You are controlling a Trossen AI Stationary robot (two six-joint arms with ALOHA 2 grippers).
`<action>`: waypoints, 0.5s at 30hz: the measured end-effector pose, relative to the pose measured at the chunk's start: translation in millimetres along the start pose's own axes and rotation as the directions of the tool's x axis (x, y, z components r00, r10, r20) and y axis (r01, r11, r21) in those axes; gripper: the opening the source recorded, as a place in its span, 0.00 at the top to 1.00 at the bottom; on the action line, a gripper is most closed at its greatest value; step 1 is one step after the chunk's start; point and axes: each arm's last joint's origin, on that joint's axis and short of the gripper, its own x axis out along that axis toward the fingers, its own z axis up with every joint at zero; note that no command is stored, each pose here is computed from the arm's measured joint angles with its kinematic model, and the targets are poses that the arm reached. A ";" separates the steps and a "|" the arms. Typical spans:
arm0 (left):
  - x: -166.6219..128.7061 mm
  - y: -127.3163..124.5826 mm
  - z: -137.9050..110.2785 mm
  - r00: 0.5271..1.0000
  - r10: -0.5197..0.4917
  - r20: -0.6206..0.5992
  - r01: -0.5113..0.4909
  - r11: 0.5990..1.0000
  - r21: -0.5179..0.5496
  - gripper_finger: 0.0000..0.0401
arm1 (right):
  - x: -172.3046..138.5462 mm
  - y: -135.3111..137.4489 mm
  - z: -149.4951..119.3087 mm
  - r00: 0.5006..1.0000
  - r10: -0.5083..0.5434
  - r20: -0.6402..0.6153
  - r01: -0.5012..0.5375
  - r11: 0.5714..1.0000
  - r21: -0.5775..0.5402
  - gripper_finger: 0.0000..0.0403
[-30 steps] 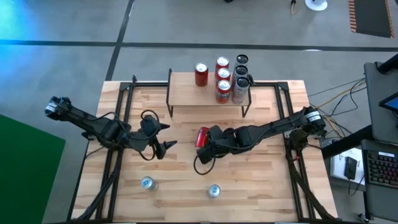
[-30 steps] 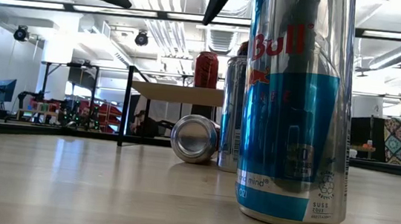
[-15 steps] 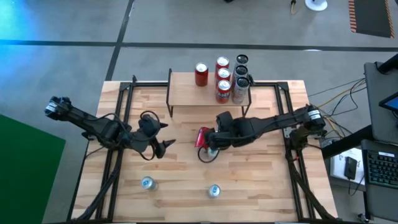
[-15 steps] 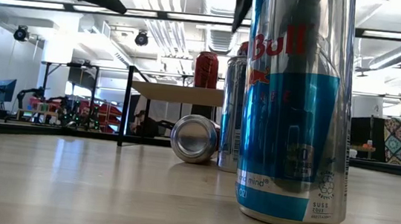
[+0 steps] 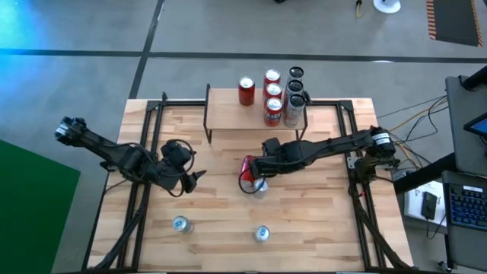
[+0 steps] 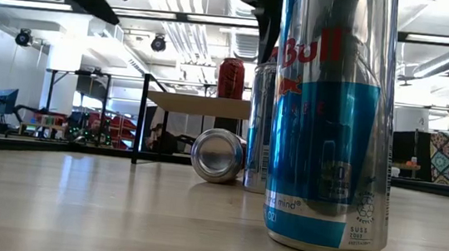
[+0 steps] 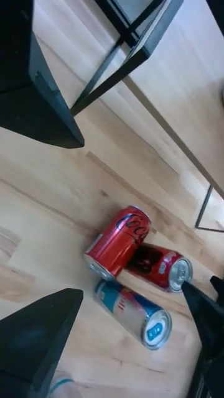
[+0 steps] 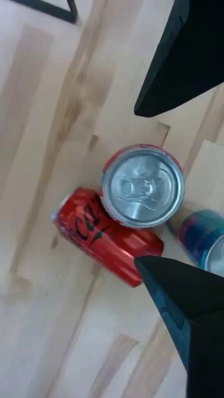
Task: Place canned beverage on shelf
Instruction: Put the red white soda can aligned with the other red black soda can on the shelf
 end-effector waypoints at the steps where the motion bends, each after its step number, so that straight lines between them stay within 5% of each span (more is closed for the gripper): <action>1: -1.1 0.5 -0.4 1.000 -0.002 -0.001 0.002 1.000 0.003 0.07 | 3.9 0.9 -1.4 1.000 -0.003 -0.001 0.003 1.000 -0.002 0.06; 15: -4.1 2.4 0.3 1.000 -0.010 0.004 0.010 0.996 0.094 0.07 | 41.0 9.4 -6.5 0.997 -0.050 -0.053 0.048 0.998 -0.039 0.06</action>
